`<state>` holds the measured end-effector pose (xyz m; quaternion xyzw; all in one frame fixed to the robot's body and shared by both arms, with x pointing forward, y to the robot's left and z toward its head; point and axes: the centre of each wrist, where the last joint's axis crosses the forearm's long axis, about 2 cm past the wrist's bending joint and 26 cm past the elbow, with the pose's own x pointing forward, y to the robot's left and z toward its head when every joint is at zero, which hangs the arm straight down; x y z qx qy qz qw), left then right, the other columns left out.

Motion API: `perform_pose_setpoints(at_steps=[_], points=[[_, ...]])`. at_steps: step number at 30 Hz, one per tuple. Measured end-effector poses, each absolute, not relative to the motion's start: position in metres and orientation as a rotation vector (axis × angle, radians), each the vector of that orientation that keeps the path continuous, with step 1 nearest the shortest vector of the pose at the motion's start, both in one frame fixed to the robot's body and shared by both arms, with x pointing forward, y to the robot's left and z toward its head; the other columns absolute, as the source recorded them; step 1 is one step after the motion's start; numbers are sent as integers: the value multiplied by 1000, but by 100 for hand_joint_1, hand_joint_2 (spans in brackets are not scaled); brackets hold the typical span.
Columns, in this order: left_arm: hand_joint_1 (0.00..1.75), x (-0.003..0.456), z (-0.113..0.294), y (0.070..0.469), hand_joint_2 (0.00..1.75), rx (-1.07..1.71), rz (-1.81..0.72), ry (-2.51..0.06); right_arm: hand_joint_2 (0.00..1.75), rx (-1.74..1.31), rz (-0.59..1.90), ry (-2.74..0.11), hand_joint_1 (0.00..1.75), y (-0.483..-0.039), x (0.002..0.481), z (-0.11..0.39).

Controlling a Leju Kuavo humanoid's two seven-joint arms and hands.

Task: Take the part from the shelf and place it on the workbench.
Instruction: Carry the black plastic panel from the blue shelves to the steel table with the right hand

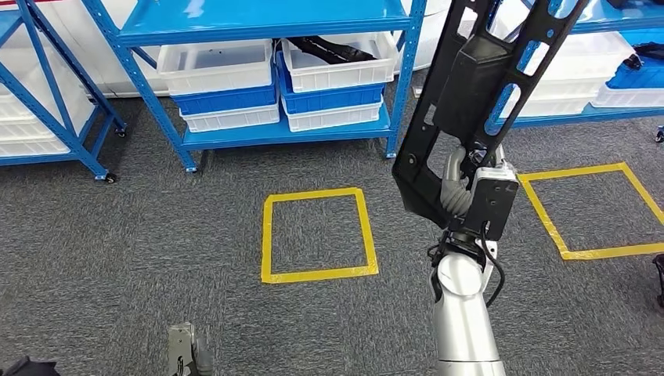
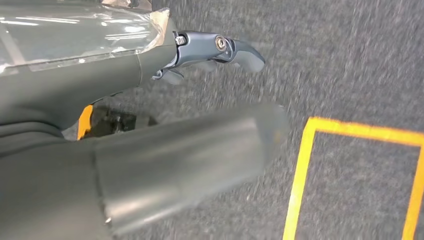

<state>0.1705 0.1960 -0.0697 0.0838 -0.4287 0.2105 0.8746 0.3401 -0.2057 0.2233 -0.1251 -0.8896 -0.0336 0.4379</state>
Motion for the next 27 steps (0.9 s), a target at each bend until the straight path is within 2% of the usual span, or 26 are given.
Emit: perform_pose_setpoints(at_steps=[16,27], points=[[0,171,-69,195,0,177,435,-897,175,-378,-209,-2106,175,-246,314,172],[0,169,-70,195,0,184,463,-905,175,-409,-260,-2120,175,-265,307,163]])
